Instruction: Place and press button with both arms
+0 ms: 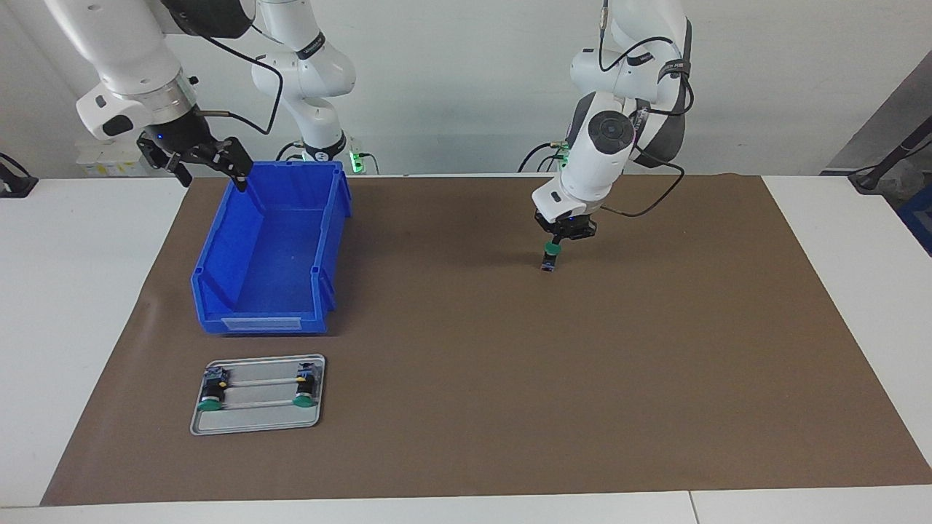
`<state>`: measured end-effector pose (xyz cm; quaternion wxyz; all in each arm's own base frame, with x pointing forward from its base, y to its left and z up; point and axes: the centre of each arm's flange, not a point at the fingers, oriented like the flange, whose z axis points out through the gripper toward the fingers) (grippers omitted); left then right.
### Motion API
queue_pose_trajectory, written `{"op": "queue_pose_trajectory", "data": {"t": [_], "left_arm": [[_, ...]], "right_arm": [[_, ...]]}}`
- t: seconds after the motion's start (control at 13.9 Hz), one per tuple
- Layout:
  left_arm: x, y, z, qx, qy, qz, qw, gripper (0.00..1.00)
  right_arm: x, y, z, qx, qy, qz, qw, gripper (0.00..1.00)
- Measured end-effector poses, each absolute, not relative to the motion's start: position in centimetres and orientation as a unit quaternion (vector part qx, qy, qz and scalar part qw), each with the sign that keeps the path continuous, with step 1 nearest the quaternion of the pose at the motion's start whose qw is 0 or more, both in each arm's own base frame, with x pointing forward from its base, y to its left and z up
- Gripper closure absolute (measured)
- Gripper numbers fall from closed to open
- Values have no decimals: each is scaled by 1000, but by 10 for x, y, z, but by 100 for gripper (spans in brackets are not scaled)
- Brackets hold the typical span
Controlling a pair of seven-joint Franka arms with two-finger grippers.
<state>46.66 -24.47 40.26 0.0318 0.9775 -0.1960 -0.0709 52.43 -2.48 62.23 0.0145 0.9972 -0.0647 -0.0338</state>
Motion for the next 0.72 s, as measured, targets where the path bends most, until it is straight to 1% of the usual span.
{"op": "queue_pose_trajectory", "data": {"t": [0.22, 0.43, 0.72], "left_arm": [[463, -242, 398, 981, -187, -50, 36, 99], [457, -239, 379, 983, -180, -16, 42, 99], [448, -234, 371, 983, -179, -9, 42, 99]], "right_arm": [[524, -26, 621, 997, -65, -35, 14, 0], [522, -26, 617, 997, -66, -40, 14, 0], [516, -29, 613, 997, -68, -45, 14, 0]]}}
